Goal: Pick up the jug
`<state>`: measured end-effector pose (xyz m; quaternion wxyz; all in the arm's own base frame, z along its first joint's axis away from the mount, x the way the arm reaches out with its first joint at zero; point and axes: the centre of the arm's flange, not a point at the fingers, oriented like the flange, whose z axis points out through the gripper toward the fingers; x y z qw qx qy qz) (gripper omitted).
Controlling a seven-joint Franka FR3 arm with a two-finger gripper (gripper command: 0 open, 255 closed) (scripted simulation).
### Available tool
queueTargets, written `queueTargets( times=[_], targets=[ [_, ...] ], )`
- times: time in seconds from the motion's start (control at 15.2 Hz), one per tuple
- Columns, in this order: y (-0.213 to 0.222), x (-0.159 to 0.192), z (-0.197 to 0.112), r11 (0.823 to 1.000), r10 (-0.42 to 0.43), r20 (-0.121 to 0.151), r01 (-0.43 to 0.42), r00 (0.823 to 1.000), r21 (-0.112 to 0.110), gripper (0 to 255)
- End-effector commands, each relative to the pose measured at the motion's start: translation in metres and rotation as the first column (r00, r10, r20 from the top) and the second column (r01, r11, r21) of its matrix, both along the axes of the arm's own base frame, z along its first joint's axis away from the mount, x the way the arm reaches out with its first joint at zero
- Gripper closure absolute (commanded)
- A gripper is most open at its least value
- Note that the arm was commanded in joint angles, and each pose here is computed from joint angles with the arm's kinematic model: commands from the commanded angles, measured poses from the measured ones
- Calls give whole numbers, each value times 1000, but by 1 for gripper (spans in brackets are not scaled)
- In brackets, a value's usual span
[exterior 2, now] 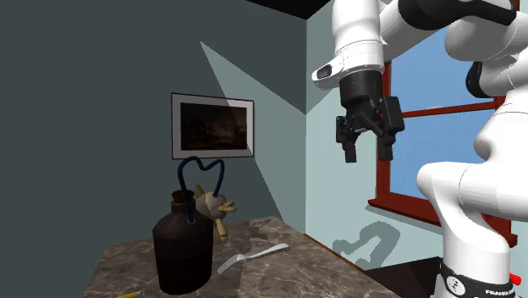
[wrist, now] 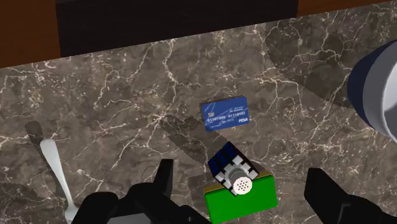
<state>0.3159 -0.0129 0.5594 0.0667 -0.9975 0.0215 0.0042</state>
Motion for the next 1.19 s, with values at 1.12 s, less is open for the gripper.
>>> queueTargets(
  times=[1.12],
  targets=[
    [-60,158,-67,769,-608,205,634,767,-88,0]
  ],
)
